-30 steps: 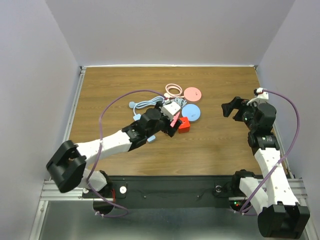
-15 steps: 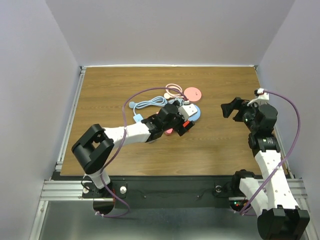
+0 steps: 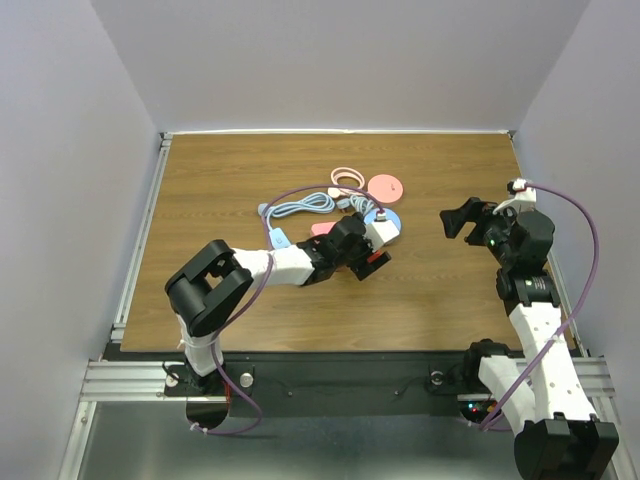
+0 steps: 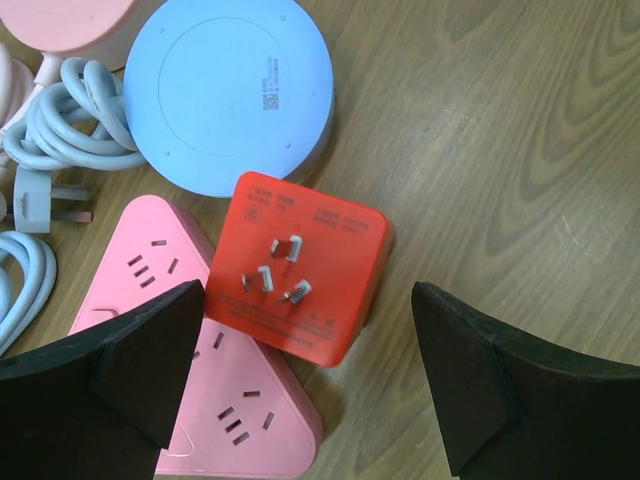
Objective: Insert the plug
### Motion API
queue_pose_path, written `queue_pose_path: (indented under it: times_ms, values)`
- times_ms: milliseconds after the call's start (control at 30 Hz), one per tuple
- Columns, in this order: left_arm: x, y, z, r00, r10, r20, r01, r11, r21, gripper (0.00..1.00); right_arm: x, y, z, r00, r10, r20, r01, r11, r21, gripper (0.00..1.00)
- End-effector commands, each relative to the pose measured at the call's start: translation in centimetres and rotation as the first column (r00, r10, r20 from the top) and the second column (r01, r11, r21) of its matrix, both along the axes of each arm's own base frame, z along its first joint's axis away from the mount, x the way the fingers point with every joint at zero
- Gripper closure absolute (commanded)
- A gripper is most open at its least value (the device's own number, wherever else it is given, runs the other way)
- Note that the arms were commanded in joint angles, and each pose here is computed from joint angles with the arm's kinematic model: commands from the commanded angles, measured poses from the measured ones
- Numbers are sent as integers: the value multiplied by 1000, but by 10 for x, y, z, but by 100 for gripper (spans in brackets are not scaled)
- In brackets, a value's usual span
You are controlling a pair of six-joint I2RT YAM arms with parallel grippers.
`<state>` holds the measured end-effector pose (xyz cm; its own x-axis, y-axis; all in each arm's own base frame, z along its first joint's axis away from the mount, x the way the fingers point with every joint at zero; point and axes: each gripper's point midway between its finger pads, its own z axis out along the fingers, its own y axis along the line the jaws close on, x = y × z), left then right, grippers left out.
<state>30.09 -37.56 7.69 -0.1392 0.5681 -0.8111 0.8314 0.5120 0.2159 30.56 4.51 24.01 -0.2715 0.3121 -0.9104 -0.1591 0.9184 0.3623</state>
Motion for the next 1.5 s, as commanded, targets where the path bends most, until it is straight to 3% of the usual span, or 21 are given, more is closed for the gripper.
queue_pose_path:
  times_ms: [0, 300, 633, 667, 700, 767, 800, 867, 900, 1033, 1233, 1300, 1467]
  values:
    - [13, -11, 25, 995, 27, 99, -23, 999, -36, 5, -2, 6, 7, 999, 28, 35, -28, 1000, 2, 0]
    - [23, -15, 31, 985, 33, 167, -25, 999, -48, 5, -2, 9, 2, 999, 49, 20, -49, 999, 8, 0]
    - [7, -20, 5, 995, -50, 90, 52, 998, -20, 11, -1, 11, 1, 998, 65, 12, -65, 998, 9, 0]
    - [7, -21, 4, 995, -52, 86, 54, 998, -19, 16, -1, 12, 1, 998, 66, 11, -66, 998, 10, 0]
    - [3, -25, 3, 995, -79, 68, 81, 996, -24, 29, -1, 12, 0, 998, 70, 10, -70, 998, 9, 0]
    - [0, -27, -1, 995, -88, 45, 89, 996, -26, 42, -1, 12, 1, 997, 73, 11, -73, 997, 7, 0]
    - [-3, -26, -6, 995, -94, 21, 94, 995, -14, 55, -1, 14, 1, 997, 81, 13, -81, 997, 7, 0]
    - [-4, -27, -11, 996, -90, -10, 90, 996, -12, 72, -2, 17, 1, 994, 107, 13, -107, 994, 2, 0]
    - [-7, -27, -15, 995, -91, -34, 90, 996, -8, 100, -3, 22, 3, 990, 141, 16, -141, 990, 1, 0]
    - [-14, -30, -8, 993, -98, -62, 94, 994, -58, 100, 2, 25, -1, 987, 161, -9, -161, 987, 8, 0]
    - [-17, -34, 52, 997, -81, -5, 77, 968, -238, 100, 0, 35, 1, 975, 221, -15, -220, 975, 39, 0]
    - [-13, -30, 82, 998, -60, 29, 66, 947, -316, 100, -3, 40, 6, 969, 247, -3, -247, 968, 48, 0]
    - [-5, -15, 133, 1000, -3, -15, -5, 876, -482, 100, -12, 57, 28, 935, 350, 64, -354, 932, 77, 0]
